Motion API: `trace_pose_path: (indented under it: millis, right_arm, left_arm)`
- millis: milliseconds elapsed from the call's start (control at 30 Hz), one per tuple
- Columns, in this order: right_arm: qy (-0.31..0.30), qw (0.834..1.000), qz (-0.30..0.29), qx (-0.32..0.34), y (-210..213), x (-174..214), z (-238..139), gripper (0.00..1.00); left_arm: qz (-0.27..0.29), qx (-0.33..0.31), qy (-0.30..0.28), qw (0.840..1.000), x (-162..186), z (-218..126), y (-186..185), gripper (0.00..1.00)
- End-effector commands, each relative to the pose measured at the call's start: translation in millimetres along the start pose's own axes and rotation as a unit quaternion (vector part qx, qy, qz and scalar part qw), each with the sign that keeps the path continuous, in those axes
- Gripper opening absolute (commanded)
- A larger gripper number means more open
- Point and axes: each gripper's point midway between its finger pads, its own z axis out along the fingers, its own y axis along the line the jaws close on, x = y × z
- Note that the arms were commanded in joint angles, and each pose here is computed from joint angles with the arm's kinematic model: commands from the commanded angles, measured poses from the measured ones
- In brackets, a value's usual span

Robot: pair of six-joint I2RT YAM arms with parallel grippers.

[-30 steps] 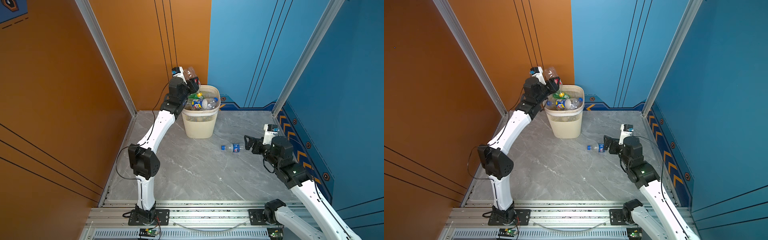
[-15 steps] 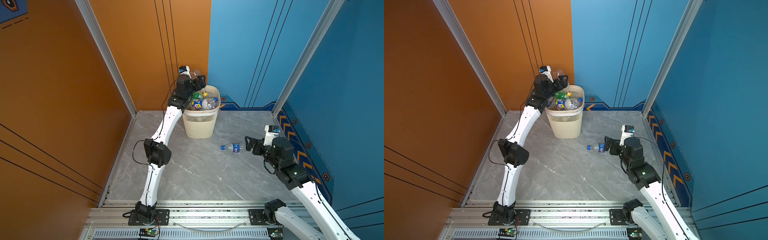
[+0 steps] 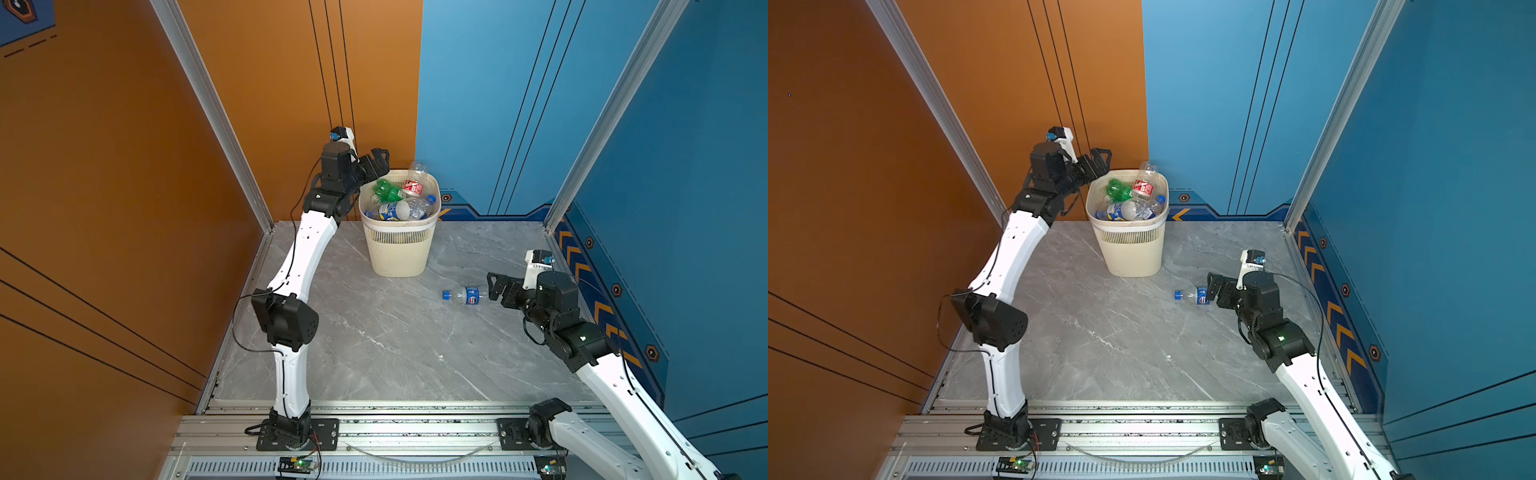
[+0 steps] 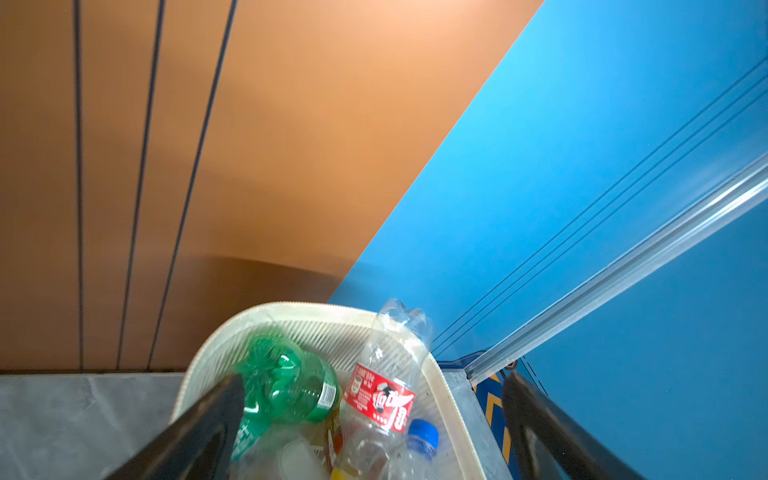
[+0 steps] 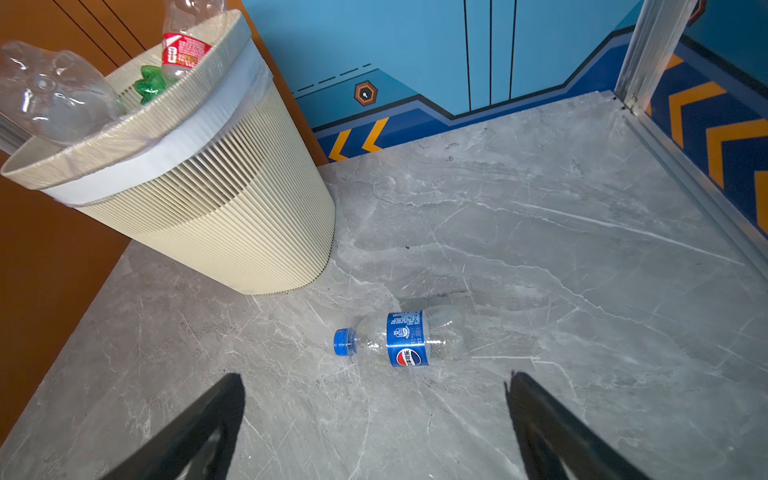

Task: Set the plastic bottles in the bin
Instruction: 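Withdraw the left arm while the right gripper reaches to the Pepsi bottle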

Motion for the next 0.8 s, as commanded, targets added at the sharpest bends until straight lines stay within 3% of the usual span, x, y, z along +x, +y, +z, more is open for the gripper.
trace_pose_path:
  millis: [0, 100, 300, 400, 567, 767]
  right_arm:
    - [0.037, 0.998, 0.048, 0.029, -10.7, 15.3, 7.6, 1.0]
    - [0.066, 0.993, 0.089, 0.048, -16.2, 30.5, 18.5, 1.0]
    - [0.1, 0.978, 0.152, 0.099, -23.5, 61.9, 38.1, 1.0]
    - [0.105, 0.973, 0.166, 0.118, -21.9, 74.1, 45.6, 1.0]
    - [0.104, 0.967, 0.188, 0.135, -17.5, 87.6, 56.5, 1.0]
    - [0.106, 0.957, 0.232, 0.137, -4.2, 103.4, 76.9, 1.0]
  left_arm:
    - [0.05, 0.018, -0.046, 0.998, -22.0, -53.1, -20.1, 0.98]
    - [0.048, -0.018, -0.04, 0.998, 17.6, -94.2, 10.1, 0.98]
    - [0.008, -0.123, 0.034, 0.992, 161.1, -173.9, 108.8, 0.98]
    - [-0.006, -0.153, 0.067, 0.986, 205.5, -206.6, 136.0, 0.98]
    - [-0.001, -0.169, 0.084, 0.982, 225.9, -236.0, 147.5, 0.98]
    - [0.003, -0.177, 0.084, 0.981, 231.2, -246.9, 153.4, 0.98]
